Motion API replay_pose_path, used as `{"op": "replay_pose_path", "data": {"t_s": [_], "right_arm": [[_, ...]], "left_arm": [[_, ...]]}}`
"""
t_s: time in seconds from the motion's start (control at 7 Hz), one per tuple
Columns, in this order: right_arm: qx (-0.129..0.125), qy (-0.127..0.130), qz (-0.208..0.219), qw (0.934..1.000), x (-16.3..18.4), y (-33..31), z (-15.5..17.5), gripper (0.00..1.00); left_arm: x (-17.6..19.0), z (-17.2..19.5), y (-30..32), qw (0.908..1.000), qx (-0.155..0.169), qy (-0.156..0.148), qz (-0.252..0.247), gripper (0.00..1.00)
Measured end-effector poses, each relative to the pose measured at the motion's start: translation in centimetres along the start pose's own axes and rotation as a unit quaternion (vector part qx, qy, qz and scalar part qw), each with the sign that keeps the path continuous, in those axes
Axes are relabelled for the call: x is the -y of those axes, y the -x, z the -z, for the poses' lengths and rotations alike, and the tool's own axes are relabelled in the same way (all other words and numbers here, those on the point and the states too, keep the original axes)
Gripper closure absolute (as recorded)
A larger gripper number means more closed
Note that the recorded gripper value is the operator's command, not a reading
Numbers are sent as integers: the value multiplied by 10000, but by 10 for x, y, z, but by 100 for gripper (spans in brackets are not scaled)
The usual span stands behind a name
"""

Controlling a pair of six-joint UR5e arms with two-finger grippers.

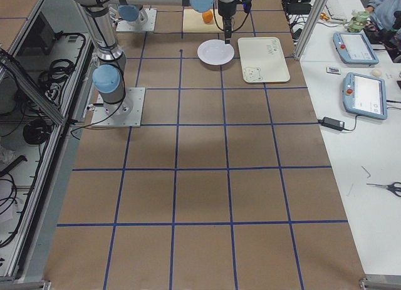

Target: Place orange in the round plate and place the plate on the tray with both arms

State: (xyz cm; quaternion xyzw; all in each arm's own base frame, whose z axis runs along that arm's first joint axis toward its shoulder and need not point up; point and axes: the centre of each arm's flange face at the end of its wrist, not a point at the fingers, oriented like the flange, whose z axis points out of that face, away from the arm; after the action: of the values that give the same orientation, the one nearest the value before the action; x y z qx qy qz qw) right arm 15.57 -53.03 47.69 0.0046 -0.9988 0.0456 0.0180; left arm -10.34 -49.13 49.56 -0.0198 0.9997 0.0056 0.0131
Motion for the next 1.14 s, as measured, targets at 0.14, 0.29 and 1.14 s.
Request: {"op": "replay_pose_path", "data": {"t_s": [0.14,0.29,1.14], "right_arm": [[1,2,-6,10000,0,-1,0,0],[2,5,-10,10000,0,-1,-1,0],[0,1,-13,10000,0,-1,-1,0]], "left_arm": [[0,1,0,10000,5,-7,3,0],[0,1,1,10000,17,-11,4,0],[-2,1,2,10000,67,-8,9,0]]}}
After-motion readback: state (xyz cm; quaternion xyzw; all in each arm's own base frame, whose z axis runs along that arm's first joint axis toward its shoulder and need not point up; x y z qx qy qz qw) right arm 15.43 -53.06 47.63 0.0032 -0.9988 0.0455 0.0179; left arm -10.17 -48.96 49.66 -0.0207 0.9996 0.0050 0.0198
